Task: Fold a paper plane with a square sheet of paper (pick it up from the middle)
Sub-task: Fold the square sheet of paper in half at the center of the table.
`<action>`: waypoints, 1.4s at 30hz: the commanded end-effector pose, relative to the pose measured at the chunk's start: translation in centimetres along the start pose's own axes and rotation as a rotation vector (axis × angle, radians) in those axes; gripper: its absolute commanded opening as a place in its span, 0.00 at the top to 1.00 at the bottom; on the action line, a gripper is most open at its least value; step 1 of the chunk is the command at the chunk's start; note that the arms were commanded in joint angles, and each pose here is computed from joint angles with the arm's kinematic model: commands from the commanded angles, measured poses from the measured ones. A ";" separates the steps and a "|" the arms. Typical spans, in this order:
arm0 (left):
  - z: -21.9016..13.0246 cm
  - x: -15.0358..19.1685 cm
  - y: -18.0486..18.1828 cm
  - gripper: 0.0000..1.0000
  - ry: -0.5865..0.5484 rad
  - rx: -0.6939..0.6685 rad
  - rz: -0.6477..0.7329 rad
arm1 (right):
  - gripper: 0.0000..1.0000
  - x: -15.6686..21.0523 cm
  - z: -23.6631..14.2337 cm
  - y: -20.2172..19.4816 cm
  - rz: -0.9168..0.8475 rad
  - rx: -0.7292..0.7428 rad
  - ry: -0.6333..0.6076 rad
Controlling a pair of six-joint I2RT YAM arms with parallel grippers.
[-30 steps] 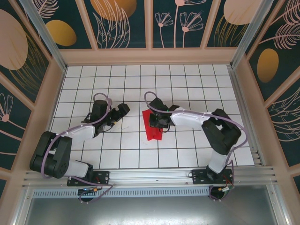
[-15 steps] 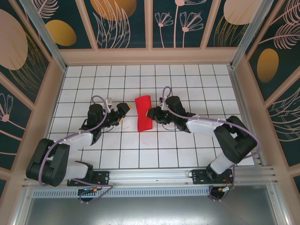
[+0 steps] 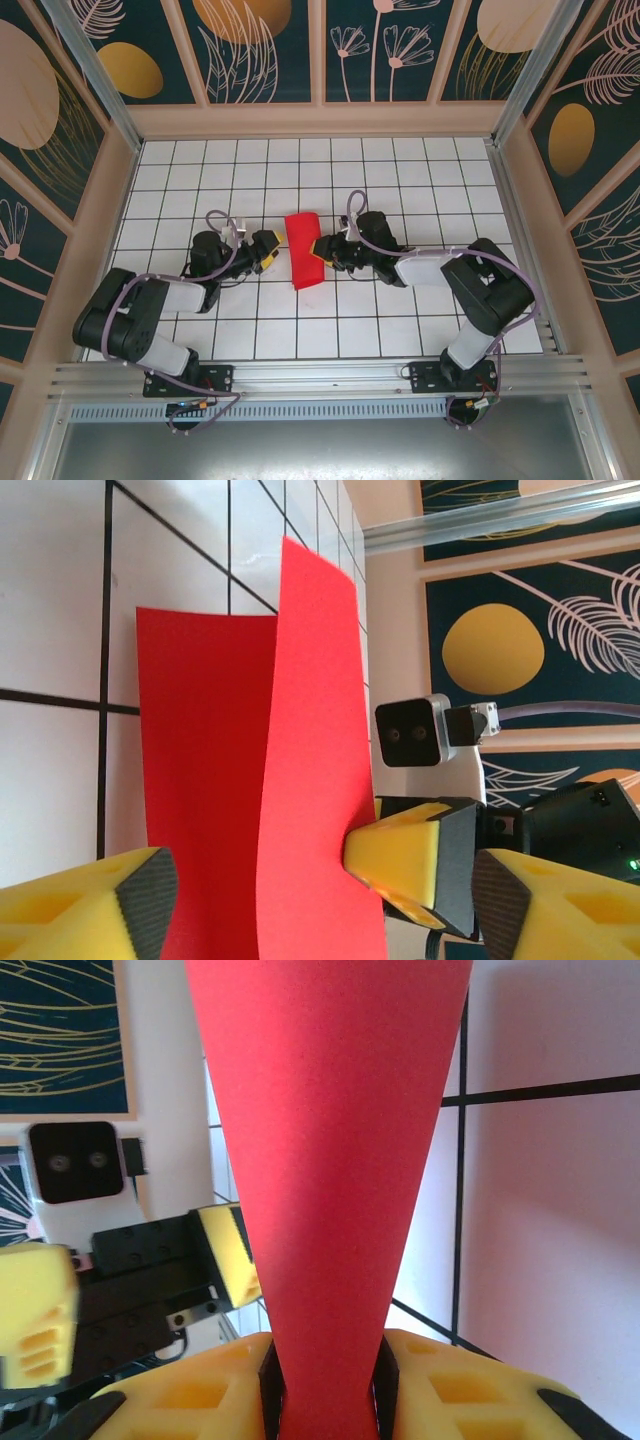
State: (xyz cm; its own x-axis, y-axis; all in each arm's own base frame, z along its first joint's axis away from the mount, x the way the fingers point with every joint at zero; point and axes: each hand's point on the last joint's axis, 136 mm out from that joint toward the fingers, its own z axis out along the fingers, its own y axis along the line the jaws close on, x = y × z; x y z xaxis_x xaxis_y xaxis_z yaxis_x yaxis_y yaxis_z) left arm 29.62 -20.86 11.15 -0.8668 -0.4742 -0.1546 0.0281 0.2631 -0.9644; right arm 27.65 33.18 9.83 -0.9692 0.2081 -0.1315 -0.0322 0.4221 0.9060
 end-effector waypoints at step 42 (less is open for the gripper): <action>2.5 0.2 -1.1 1.00 0.062 0.055 0.024 | 0.36 -1.3 -2.0 -1.6 0.027 0.079 -0.018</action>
State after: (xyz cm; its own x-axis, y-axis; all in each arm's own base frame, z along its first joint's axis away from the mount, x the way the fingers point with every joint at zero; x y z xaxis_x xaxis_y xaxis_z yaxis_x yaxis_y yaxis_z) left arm 30.51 -22.93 10.47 -0.8950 -0.4317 -0.1124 0.0189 0.2149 -0.9765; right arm 27.86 32.04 9.01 -0.9763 0.2113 -0.0460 0.0453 0.4080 0.9119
